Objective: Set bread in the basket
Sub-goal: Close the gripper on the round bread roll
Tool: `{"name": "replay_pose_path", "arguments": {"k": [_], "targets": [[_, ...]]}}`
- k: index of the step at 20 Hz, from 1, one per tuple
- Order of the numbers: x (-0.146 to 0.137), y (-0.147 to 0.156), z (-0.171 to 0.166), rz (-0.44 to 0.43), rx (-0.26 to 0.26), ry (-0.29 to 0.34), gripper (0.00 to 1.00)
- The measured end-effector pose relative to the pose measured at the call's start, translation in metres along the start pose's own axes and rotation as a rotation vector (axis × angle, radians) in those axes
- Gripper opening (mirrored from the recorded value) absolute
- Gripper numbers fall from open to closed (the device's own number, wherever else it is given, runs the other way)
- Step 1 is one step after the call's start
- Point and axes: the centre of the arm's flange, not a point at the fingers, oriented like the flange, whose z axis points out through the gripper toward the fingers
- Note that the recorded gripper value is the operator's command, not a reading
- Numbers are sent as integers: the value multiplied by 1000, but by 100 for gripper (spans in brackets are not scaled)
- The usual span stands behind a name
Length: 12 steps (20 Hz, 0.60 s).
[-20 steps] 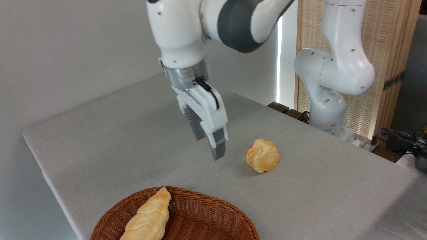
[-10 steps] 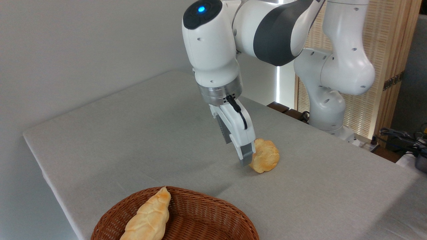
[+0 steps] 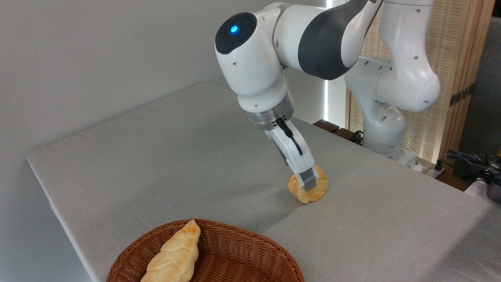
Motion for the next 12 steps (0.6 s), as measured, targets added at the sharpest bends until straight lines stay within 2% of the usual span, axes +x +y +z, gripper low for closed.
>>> {"name": "replay_pose_path", "arguments": {"k": [5, 10, 11, 12], "targets": [[-7, -2, 2, -11, -8, -10, 100], [-3, -8, 17, -8, -49, -31, 100], [-1, -9, 20, -7, -55, -35, 90], [1, -11, 24, -5, -65, -41, 59]]}}
